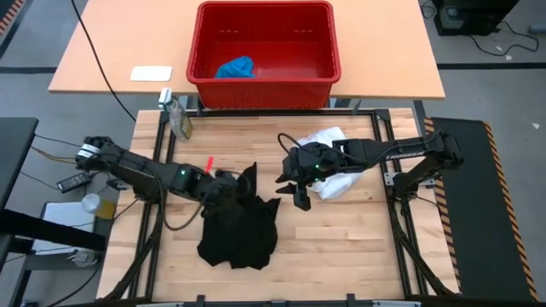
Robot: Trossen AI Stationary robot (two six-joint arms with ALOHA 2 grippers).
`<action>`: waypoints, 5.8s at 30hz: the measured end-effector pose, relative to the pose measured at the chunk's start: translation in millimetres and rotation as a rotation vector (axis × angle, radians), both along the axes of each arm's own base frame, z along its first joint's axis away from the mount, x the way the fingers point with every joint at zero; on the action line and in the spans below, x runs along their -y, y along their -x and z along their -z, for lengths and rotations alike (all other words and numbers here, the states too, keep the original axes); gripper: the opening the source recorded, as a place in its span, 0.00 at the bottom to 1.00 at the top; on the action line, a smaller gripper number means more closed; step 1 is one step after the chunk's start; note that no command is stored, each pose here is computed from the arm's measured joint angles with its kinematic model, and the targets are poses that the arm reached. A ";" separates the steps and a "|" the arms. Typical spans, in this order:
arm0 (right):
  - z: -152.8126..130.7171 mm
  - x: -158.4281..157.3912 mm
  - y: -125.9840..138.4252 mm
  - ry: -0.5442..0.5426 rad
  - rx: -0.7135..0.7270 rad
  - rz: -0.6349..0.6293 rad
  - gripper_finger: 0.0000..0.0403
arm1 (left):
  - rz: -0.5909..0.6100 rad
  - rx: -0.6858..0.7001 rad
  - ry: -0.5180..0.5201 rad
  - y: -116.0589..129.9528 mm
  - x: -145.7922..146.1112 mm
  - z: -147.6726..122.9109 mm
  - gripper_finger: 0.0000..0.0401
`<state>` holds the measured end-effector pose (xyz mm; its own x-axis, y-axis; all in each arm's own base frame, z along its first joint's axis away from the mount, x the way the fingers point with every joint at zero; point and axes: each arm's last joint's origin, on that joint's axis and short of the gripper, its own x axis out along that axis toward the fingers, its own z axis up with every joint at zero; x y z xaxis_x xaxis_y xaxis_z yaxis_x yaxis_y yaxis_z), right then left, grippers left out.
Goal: Fold laundry
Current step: Fold the black shirt
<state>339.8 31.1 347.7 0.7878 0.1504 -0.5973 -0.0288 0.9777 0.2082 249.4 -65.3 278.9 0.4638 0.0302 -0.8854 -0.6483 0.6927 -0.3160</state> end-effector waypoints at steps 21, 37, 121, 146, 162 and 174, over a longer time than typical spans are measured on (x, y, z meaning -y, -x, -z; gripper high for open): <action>31.5 -7.1 -1.9 -0.069 -0.019 0.007 0.38 | -0.149 -0.239 0.066 -15.0 -10.0 63.2 0.35; 17.5 -12.4 17.8 -0.058 -0.033 -0.041 0.38 | 0.370 0.407 -0.190 -6.2 16.6 -48.0 0.01; -0.9 -27.7 48.0 -0.033 0.276 -0.087 0.38 | 0.087 0.794 -0.738 31.3 9.4 -200.6 0.00; 36.6 6.6 3.1 0.002 0.052 0.082 0.55 | 0.407 1.451 -0.470 96.8 -34.0 -328.9 0.00; 154.3 8.0 -54.3 -0.087 -0.212 -0.182 0.71 | 0.439 0.445 0.372 83.6 4.5 -222.3 0.02; 139.3 3.6 -43.2 -0.105 -0.232 -0.230 0.67 | 0.435 -0.213 0.340 73.4 62.7 -74.9 0.02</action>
<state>383.0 27.6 208.4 0.5714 0.3780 -0.7285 -0.1858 0.9242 0.3338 176.0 -128.0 353.9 0.1811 -0.4246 -0.8871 -0.4007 0.7919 -0.4609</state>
